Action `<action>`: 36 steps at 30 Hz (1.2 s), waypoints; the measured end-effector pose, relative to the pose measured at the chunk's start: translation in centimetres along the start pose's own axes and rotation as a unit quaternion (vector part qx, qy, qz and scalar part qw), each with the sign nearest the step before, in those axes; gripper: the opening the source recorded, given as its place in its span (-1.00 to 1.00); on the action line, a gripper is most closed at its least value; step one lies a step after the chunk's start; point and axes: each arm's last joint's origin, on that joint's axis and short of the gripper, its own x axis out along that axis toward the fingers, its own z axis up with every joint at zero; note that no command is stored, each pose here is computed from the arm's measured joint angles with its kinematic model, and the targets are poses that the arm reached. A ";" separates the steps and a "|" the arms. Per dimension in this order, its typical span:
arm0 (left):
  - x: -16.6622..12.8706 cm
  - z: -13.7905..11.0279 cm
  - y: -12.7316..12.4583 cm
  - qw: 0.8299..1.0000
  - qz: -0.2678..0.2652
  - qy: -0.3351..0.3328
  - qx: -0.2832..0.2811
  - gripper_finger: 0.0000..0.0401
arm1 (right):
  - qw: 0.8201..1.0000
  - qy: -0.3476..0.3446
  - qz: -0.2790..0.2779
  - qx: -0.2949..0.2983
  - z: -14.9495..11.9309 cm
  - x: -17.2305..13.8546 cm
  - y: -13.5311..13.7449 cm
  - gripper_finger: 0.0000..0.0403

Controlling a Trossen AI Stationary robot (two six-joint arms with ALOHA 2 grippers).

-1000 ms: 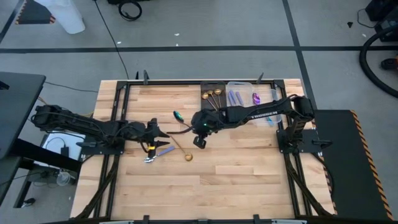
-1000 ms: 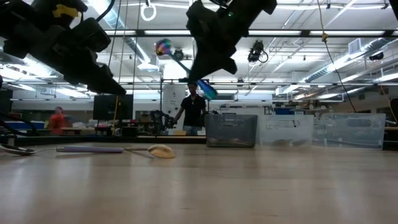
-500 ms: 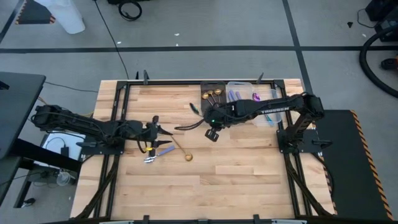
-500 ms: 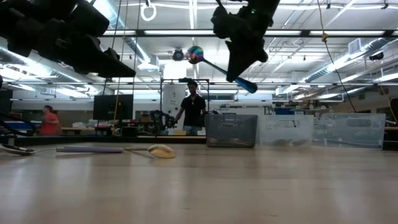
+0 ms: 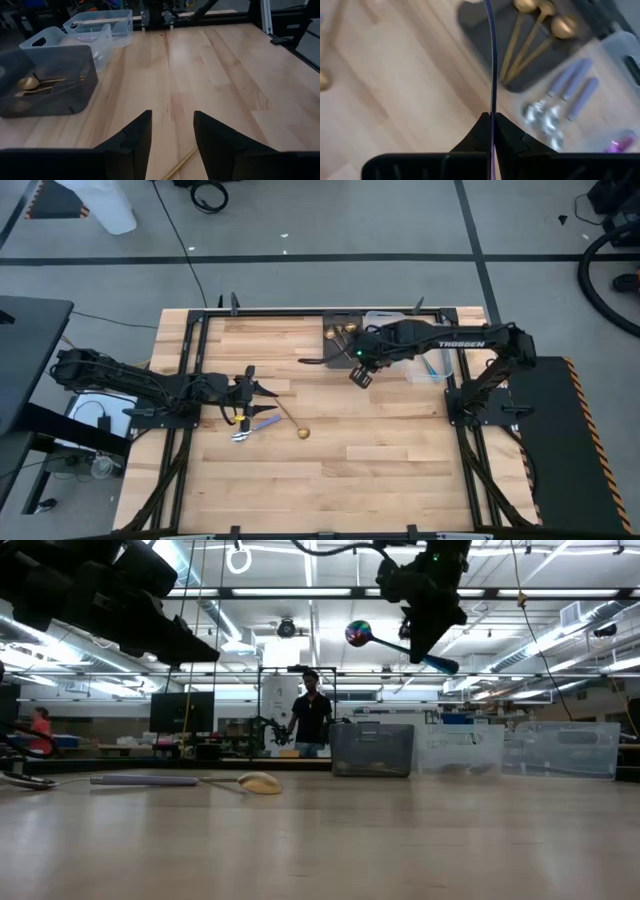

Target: Sort silverware by color (type)

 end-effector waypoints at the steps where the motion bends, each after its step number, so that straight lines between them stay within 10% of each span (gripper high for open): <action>1: 0.0 0.0 0.0 1.000 0.000 0.001 -0.001 -0.24 | 1.000 0.005 -0.005 0.002 0.0 0.0 -0.3 -0.94; 36: 0.0 -0.4 0.0 0.999 -0.001 0.022 -0.037 -0.24 | 0.994 0.084 -0.030 0.065 -0.7 -2.0 -8.0 -0.94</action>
